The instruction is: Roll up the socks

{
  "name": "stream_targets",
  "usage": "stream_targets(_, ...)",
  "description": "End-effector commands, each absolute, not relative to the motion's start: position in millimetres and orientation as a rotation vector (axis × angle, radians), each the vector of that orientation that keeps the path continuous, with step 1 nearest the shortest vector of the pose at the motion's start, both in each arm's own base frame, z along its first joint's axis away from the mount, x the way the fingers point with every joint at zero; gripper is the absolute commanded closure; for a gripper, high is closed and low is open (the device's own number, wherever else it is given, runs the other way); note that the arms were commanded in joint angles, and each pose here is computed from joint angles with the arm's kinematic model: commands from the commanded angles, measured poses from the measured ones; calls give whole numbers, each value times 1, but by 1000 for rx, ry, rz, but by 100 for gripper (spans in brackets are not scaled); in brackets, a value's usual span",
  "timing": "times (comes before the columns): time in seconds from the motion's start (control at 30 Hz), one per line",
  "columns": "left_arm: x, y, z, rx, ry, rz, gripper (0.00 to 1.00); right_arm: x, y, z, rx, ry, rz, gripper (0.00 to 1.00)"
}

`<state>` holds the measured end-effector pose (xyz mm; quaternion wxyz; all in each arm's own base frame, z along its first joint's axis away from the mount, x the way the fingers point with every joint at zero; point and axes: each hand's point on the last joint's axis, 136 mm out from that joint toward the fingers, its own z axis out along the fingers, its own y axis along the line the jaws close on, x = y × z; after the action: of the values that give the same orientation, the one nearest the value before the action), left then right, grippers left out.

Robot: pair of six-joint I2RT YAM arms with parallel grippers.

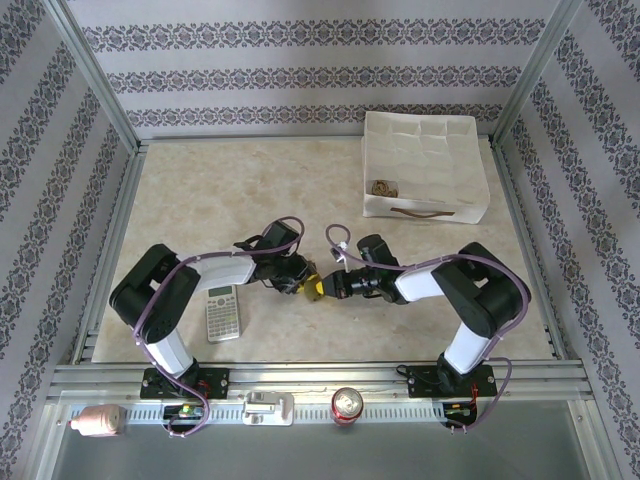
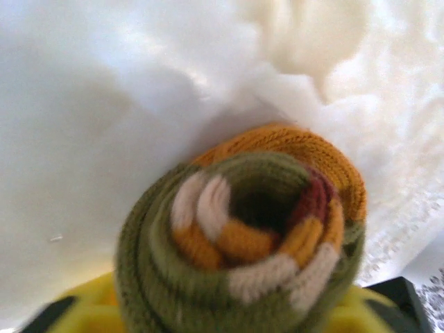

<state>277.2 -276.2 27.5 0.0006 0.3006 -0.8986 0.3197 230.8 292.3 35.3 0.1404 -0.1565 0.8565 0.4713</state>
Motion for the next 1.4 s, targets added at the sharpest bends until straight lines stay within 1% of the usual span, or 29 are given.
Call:
stream_targets(0.0, 284, -289, 6, 931, -2849, 1027, 100, 212, 264, 6, -304, 2705, 1193, 94)
stream_targets(0.03, 287, -289, 13, 938, -2844, 1049, 100, 217, 265, 21, -304, 2673, 1188, 85)
stream_targets(0.07, 291, -291, 24, 952, -2830, 1086, 100, 222, 265, 36, -278, 2651, 1173, 78)
stream_targets(0.17, 306, -291, 68, 1017, -2770, 1175, 100, 237, 258, 88, -113, 2586, 1197, 63)
stream_targets(0.23, 316, -289, 99, 1048, -2734, 1193, 100, 238, 254, 121, -67, 2532, 1234, 59)
stream_targets(0.27, 320, -287, 114, 1070, -2709, 1192, 100, 238, 252, 139, -43, 2509, 1228, 52)
stream_targets(0.33, 324, -283, 133, 1121, -2644, 1160, 100, 239, 240, 164, 113, 2487, 1182, 34)
stream_targets(0.4, 327, -282, 144, 1163, -2555, 1142, 100, 241, 234, 182, 299, 2447, 1239, 28)
stream_targets(0.5, 337, -285, 155, 1263, -2429, 1196, 100, 244, 240, 203, 589, 2376, 1430, 25)
stream_targets(0.57, 343, -285, 160, 1301, -2390, 1209, 100, 246, 247, 212, 733, 2351, 1506, 26)
stream_targets(0.7, 350, -288, 172, 1308, -2372, 1240, 100, 261, 261, 233, 858, 2236, 1606, 24)
stream_targets(0.77, 350, -289, 175, 1318, -2354, 1254, 100, 268, 271, 235, 897, 2216, 1661, 24)
stream_targets(0.8, 350, -288, 175, 1332, -2346, 1259, 100, 271, 278, 235, 911, 2216, 1689, 21)
stream_targets(0.9, 350, -287, 175, 1344, -2346, 1266, 100, 273, 292, 230, 939, 2217, 1719, 5)
stream_targets(0.93, 349, -287, 176, 1343, -2349, 1262, 100, 275, 294, 230, 950, 2190, 1719, 2)
stream_targets(1.03, 347, -289, 176, 1353, -2343, 1268, 100, 283, 297, 228, 968, 2164, 1690, 3)
stream_targets(1.1, 346, -290, 178, 1357, -2330, 1283, 100, 288, 296, 220, 983, 2174, 1665, 10)
stream_targets(1.2, 345, -289, 183, 1355, -2344, 1288, 100, 291, 289, 200, 1011, 2211, 1617, 17)
stream_targets(1.37, 338, -287, 186, 1347, -2349, 1286, 100, 300, 279, 184, 999, 2248, 1576, 18)
